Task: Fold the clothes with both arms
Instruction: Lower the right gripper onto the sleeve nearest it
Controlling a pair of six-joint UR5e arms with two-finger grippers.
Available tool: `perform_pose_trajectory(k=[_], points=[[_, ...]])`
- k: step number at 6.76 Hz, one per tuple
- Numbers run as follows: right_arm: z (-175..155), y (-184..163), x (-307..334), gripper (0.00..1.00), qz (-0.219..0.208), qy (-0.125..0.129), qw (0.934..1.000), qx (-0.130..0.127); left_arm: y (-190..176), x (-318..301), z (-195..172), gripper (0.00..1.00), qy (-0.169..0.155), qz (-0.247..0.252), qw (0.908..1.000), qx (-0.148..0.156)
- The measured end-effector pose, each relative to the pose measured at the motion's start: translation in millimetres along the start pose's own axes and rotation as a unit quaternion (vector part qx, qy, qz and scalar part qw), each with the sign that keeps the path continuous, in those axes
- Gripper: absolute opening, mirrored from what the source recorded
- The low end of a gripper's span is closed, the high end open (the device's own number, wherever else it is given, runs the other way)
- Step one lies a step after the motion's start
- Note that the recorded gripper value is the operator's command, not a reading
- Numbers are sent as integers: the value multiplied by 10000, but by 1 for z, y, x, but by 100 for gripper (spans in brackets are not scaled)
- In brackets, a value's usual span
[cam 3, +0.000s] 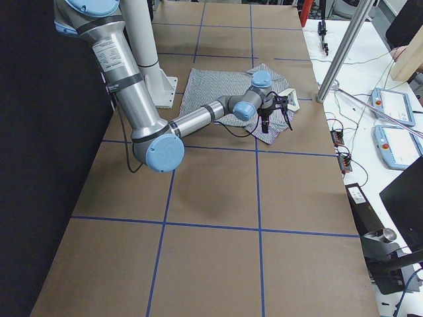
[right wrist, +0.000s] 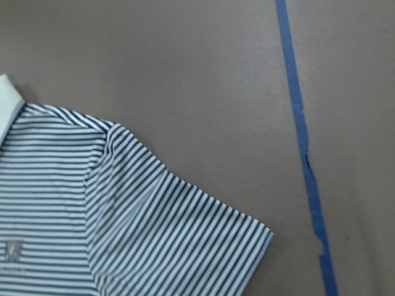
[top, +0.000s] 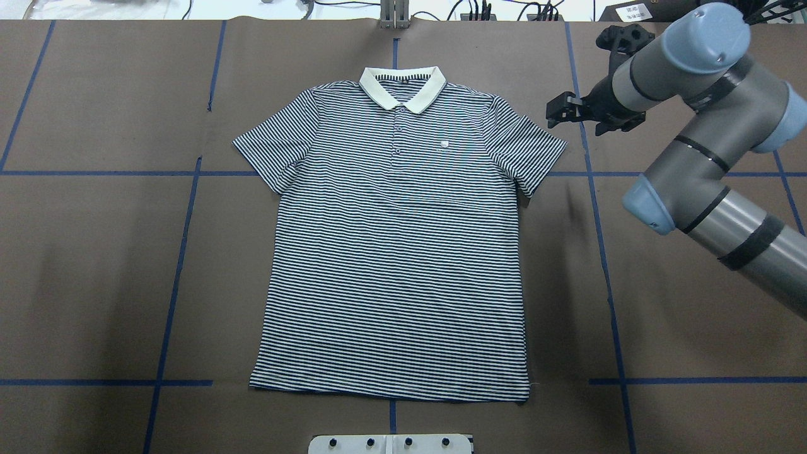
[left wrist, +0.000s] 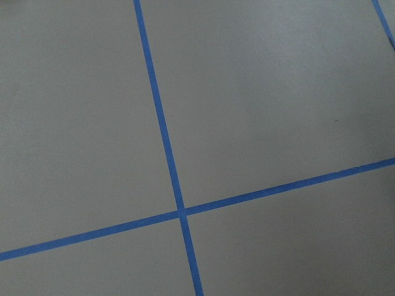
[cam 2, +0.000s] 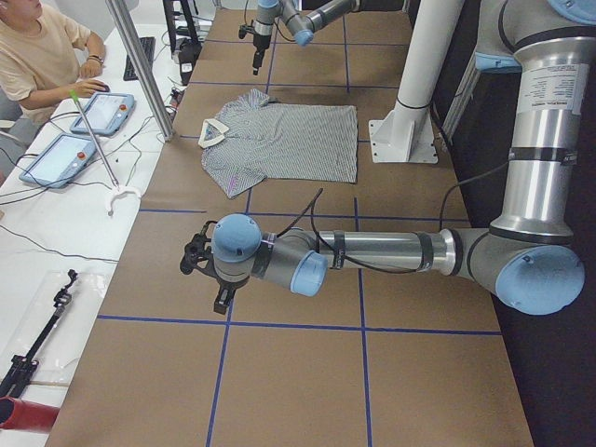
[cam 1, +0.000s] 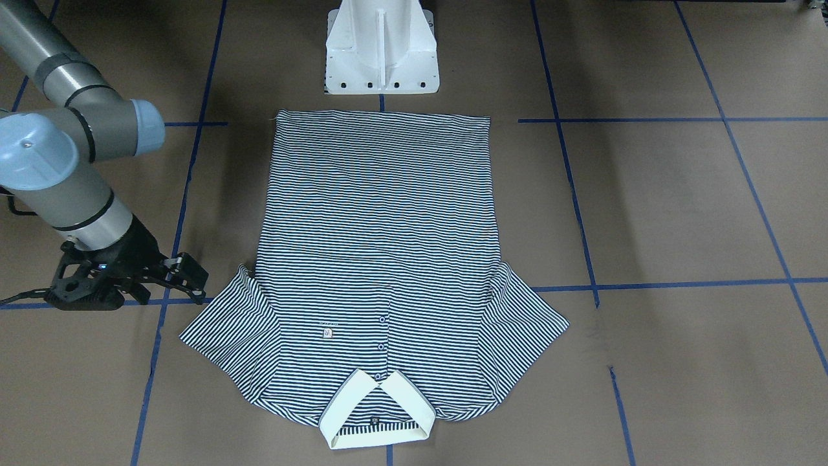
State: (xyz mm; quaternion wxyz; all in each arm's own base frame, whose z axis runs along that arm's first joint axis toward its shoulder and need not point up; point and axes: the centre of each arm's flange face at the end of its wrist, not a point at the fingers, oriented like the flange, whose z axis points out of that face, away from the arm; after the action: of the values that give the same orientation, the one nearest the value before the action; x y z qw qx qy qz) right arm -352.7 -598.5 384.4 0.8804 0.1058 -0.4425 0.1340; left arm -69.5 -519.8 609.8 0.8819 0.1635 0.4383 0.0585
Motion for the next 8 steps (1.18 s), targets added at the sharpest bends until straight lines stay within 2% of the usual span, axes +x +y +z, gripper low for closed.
perform_pose_trajectory(k=[1, 2, 4, 6, 7, 8], points=[[28, 3, 2, 94, 410, -77, 9990, 176, -1, 2, 0, 100, 13, -36, 10000, 47], [46, 3, 13, 87, 612, -23, 9979, 221, -3, 5, -1, 100, 26, -98, 9999, 100], [63, 8, 35, 67, 742, 163, 9969, 213, -4, 10, 1, 100, 116, -227, 9996, 124], [73, 9, 40, 65, 767, 272, 9964, 223, -4, 13, 4, 100, 151, -248, 9995, 100], [77, 9, 42, 28, 770, 317, 9962, 262, -4, 13, 5, 100, 157, -245, 9995, 90], [78, 8, 40, 0, 775, 339, 9959, 328, -4, 14, 6, 100, 160, -243, 9995, 86]])
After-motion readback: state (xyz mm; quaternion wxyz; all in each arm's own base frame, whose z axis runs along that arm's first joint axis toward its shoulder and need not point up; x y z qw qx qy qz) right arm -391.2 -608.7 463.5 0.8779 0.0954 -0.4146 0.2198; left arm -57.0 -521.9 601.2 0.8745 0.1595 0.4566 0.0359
